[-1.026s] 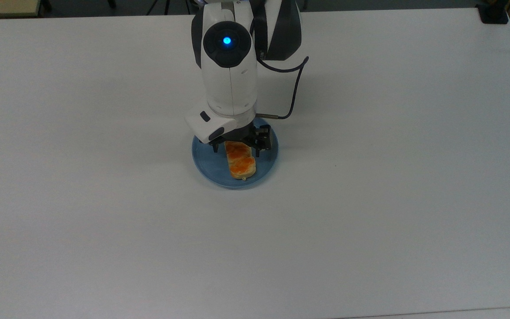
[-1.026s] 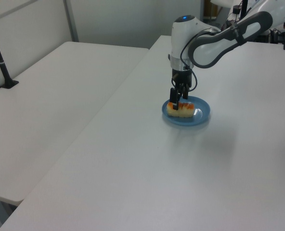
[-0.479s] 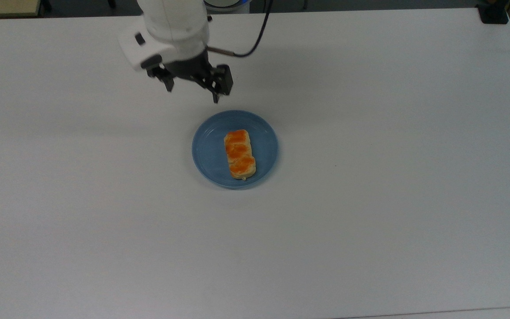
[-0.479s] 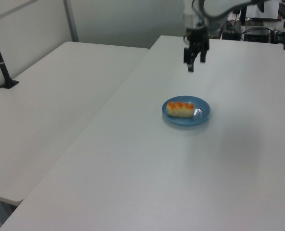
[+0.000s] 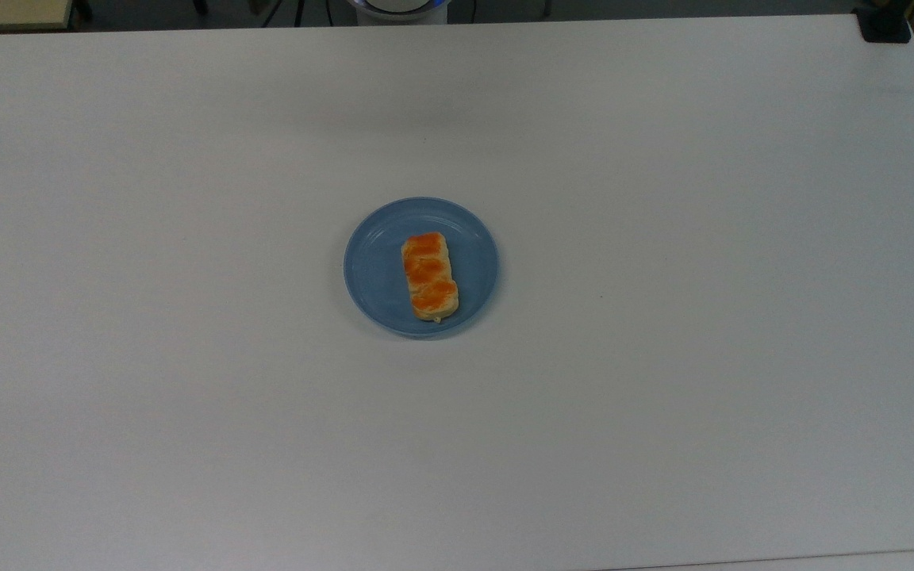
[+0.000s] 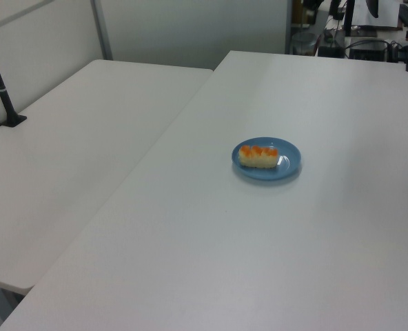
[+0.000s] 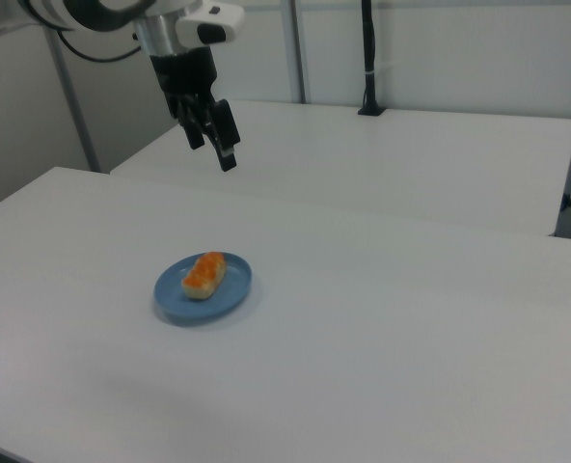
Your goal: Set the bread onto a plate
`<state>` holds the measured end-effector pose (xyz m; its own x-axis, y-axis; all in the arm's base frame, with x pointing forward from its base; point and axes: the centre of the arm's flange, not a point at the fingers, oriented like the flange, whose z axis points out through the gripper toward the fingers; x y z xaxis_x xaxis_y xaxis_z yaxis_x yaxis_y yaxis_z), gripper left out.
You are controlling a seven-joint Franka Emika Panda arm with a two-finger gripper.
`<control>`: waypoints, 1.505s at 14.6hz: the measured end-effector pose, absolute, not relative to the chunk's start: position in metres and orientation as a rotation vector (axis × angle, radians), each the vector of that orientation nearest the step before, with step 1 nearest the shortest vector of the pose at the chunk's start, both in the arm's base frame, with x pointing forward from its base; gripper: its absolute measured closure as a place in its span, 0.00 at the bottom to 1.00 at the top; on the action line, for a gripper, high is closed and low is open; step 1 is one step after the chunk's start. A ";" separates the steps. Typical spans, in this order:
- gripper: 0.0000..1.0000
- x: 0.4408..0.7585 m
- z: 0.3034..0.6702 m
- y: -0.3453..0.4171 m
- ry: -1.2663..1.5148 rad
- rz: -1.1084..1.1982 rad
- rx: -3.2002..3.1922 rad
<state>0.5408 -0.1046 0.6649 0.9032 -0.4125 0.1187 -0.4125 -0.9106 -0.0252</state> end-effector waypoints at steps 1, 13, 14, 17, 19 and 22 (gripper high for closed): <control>0.00 0.535 0.672 -0.110 -0.646 0.209 3.072; 0.00 0.552 0.636 -0.103 -0.132 0.215 3.115; 0.00 0.552 0.635 -0.103 -0.134 0.215 3.115; 0.00 0.551 0.636 -0.109 -0.149 0.217 3.113; 0.00 0.550 0.636 -0.109 -0.162 0.212 3.118; 0.00 0.550 0.635 -0.105 -0.274 0.200 3.128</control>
